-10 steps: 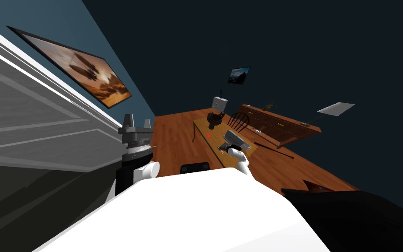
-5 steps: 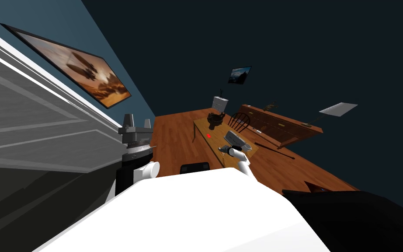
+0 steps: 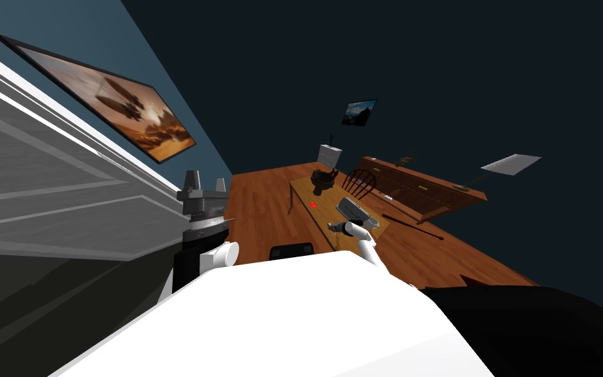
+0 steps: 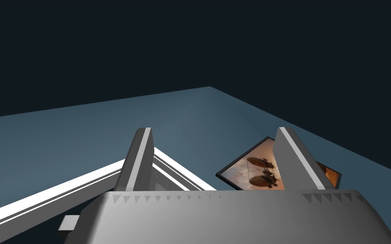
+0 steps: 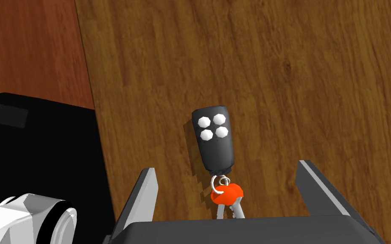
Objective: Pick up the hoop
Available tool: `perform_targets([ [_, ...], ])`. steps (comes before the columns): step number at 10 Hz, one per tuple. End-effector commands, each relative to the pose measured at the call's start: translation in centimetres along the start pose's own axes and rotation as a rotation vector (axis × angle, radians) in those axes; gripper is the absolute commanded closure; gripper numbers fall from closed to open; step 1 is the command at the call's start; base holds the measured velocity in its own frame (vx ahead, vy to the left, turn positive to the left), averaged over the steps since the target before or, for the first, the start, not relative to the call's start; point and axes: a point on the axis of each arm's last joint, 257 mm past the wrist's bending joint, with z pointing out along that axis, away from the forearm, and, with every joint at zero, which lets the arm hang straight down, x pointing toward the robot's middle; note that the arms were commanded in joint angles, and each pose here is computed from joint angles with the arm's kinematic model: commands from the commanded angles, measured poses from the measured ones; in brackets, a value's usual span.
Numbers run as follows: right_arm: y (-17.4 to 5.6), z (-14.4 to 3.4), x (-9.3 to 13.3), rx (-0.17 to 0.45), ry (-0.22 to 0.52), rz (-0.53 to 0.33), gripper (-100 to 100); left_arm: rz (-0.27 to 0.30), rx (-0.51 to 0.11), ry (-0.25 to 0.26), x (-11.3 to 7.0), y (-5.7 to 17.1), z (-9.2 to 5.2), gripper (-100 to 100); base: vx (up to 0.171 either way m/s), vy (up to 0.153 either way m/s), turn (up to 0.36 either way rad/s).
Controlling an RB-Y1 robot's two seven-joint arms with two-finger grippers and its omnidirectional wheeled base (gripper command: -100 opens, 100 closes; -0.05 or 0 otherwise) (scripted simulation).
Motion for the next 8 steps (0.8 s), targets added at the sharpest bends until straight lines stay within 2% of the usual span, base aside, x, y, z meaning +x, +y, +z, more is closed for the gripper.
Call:
perform_targets([
  [1,-0.1,0.1,-1.4,0.036,-0.047,0.060,-100,0.000,0.000,0.000,0.0,0.0,0.0,0,0.047,0.012,0.002],
  [5,-0.3,0.0,-3.9,0.094,-0.126,0.164,-100,0.000,0.000,0.000,0.0,0.0,0.0,0,0.037,0.005,0.002],
  [6,-0.3,0.1,-3.5,0.084,-0.112,0.146,-100,0.000,0.000,0.000,0.0,0.0,0.0,0,0.015,0.001,0.000],
  [7,-0.4,0.1,-3.6,0.087,-0.116,0.150,0,0.000,0.000,0.000,0.0,0.0,0.0,0,0.000,0.000,0.000],
  [8,-1.1,0.8,-4.1,0.088,-0.115,0.149,-100,0.000,0.000,0.000,0.0,0.0,0.0,0,0.028,-0.018,-0.014],
])
